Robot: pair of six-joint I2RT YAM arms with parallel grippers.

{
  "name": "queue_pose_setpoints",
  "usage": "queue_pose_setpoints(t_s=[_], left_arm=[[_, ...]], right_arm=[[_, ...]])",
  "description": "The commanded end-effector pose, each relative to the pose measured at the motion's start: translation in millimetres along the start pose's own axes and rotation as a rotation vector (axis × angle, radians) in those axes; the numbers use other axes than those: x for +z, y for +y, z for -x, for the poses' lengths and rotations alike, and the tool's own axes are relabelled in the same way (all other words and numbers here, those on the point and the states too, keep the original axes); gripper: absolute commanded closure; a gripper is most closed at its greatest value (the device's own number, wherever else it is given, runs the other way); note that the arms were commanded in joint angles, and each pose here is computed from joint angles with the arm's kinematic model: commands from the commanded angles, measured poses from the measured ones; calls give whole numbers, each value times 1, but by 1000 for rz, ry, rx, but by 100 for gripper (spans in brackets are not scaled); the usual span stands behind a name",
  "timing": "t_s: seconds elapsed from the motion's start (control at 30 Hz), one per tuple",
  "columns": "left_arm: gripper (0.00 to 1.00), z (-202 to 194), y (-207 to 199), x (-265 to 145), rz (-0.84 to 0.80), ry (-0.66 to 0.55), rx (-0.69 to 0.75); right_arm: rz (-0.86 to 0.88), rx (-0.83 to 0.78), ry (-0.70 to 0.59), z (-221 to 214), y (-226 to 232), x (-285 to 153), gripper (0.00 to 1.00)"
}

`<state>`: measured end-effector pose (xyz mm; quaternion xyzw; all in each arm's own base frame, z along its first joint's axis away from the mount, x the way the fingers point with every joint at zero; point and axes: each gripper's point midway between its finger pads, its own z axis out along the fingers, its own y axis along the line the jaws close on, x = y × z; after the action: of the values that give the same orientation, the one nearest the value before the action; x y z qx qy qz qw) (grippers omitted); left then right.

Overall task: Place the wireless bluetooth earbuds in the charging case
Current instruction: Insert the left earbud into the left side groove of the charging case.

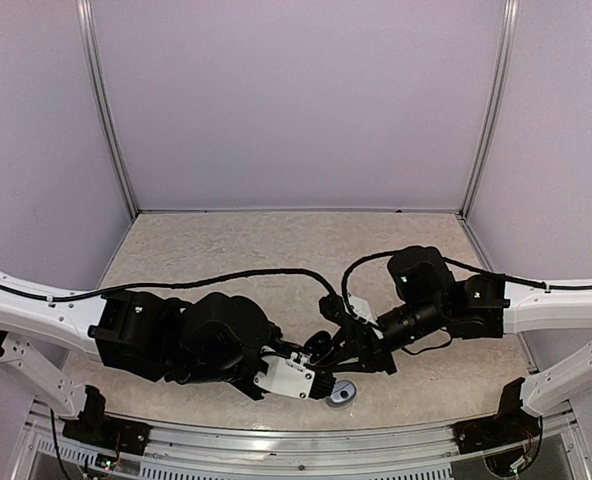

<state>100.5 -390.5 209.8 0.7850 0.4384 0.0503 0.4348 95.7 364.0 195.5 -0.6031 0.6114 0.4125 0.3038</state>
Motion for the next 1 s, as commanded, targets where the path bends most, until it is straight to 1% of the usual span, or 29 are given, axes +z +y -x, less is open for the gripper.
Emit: queue_pose_setpoints(t_s=[0.0, 0.63, 0.8, 0.97], left_arm=[[89, 17, 12, -8, 22, -66, -24], [89, 12, 0, 6, -5, -30, 3], [89, 7, -4, 8, -17, -6, 36], [89, 15, -4, 8, -27, -34, 55]], right_arm=[[4, 9, -14, 8, -3, 0, 100], [25, 1, -46, 22, 1, -4, 100], [24, 11, -43, 21, 1, -4, 100], [23, 34, -39, 21, -3, 0, 100]])
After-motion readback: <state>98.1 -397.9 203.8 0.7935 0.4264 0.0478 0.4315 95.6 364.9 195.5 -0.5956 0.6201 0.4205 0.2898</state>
